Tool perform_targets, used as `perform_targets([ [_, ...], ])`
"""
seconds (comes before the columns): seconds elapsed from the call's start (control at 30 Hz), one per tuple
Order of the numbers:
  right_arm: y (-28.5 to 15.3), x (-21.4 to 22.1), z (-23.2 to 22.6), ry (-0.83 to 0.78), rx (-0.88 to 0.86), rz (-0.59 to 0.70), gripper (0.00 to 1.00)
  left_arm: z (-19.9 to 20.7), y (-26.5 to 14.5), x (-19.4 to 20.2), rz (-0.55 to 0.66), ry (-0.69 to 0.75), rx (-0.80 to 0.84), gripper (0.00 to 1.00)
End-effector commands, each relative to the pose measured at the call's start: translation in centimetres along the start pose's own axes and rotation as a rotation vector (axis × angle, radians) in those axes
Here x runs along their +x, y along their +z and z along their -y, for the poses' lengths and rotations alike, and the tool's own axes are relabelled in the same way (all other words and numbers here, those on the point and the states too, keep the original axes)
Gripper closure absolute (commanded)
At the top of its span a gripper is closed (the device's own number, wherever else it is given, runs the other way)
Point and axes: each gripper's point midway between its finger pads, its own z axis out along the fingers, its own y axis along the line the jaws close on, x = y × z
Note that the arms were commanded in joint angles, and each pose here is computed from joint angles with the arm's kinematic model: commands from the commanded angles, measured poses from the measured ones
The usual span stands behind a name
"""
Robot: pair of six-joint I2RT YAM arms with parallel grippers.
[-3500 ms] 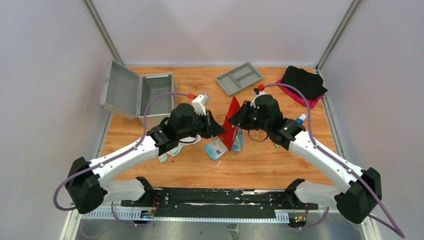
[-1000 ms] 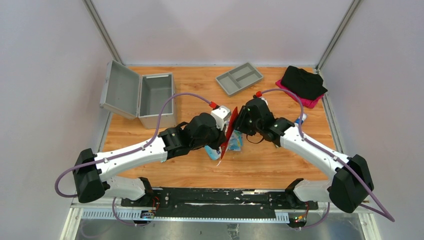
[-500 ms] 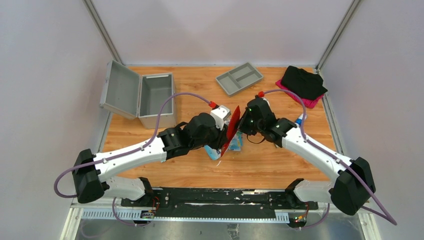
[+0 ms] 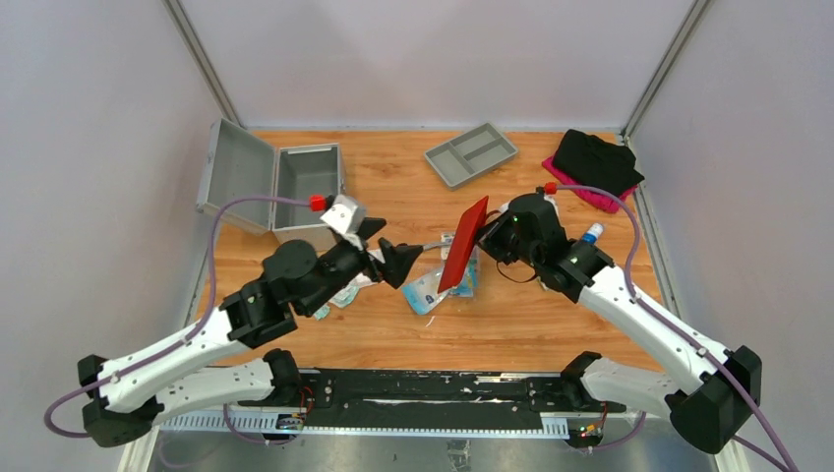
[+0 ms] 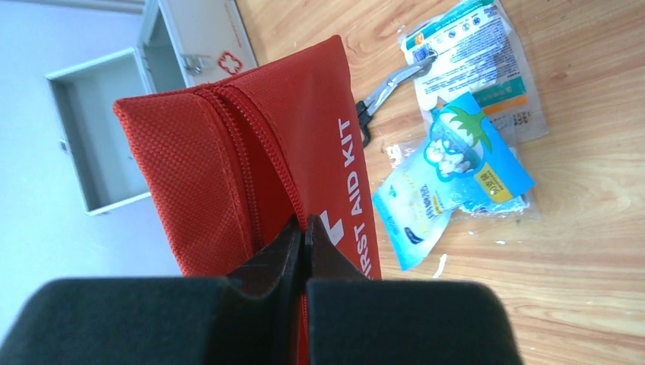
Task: Organize the medicine kit
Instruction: Open the medicine pouch.
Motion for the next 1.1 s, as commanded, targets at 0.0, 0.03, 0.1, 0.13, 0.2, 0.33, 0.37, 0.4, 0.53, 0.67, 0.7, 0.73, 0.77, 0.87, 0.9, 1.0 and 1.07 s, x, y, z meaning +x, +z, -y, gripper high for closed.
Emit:
perform_targets([
  [0.0, -1.9, -2.5, -1.7, 0.175, -0.008, 0.087, 1.0, -1.4, -1.2, -1.9, 0.17, 0.047, -0.032, 0.0],
  [0.03, -2.3, -2.8, -2.4, 0.195, -0.028, 0.09, 1.0, -1.5, -1.3, -1.9, 0.171, 0.073, -0.032, 0.0],
  [0.1, -2.9, -3.2, -3.7, 0.24, -0.061, 0.086, 1.0, -1.5, -1.1, -1.8, 0.162, 0.143, -0.022, 0.0],
  [0.13, -3.2, -3.3, -4.4, 0.262, -0.078, 0.08, 1.0, -1.2, -1.0, -1.7, 0.16, 0.185, -0.002, 0.0],
  [0.2, -3.7, -3.4, -5.6, 0.304, -0.108, 0.062, 1.0, -0.3, -1.0, -1.6, 0.174, 0.278, 0.063, 0.0],
  [0.33, -4.2, -3.4, -7.5, 0.364, -0.147, 0.021, 1.0, 2.1, -1.3, -1.0, 0.201, 0.471, 0.235, 0.03],
  [0.37, -4.2, -3.4, -7.8, 0.374, -0.152, 0.014, 1.0, 2.3, -1.4, -0.9, 0.207, 0.497, 0.255, 0.04],
  [0.4, -4.3, -3.4, -8.2, 0.388, -0.162, 0.006, 1.0, 2.8, -1.6, -0.6, 0.21, 0.516, 0.288, 0.04],
  [0.53, -4.6, -3.2, -9.1, 0.406, -0.193, -0.022, 1.0, 2.7, -1.6, -0.3, 0.21, 0.573, 0.292, 0.09],
  [0.67, -4.9, -3.0, -9.2, 0.413, -0.206, -0.031, 1.0, 3.1, -1.6, 0.3, 0.207, 0.613, 0.313, 0.11],
  [0.7, -5.1, -3.1, -9.2, 0.414, -0.211, -0.031, 1.0, 3.2, -1.4, 0.4, 0.202, 0.624, 0.309, 0.12],
  [0.73, -5.1, -3.1, -9.2, 0.415, -0.214, -0.031, 1.0, 3.3, -1.3, 0.5, 0.197, 0.633, 0.303, 0.12],
  [0.77, -5.2, -3.1, -9.2, 0.416, -0.216, -0.031, 1.0, 3.3, -1.1, 0.7, 0.189, 0.642, 0.296, 0.12],
  [0.87, -5.4, -3.2, -9.1, 0.428, -0.218, -0.025, 1.0, 3.8, -0.5, 1.2, 0.169, 0.679, 0.285, 0.12],
  [0.9, -5.5, -3.2, -9.0, 0.432, -0.219, -0.024, 1.0, 4.2, -0.4, 1.3, 0.169, 0.687, 0.288, 0.12],
  [1.0, -5.6, -3.2, -9.0, 0.434, -0.224, -0.024, 1.0, 4.4, 0.0, 1.7, 0.15, 0.711, 0.266, 0.13],
  [1.07, -5.7, -3.2, -9.1, 0.434, -0.228, -0.023, 1.0, 4.0, 0.4, 1.6, 0.147, 0.716, 0.224, 0.17],
])
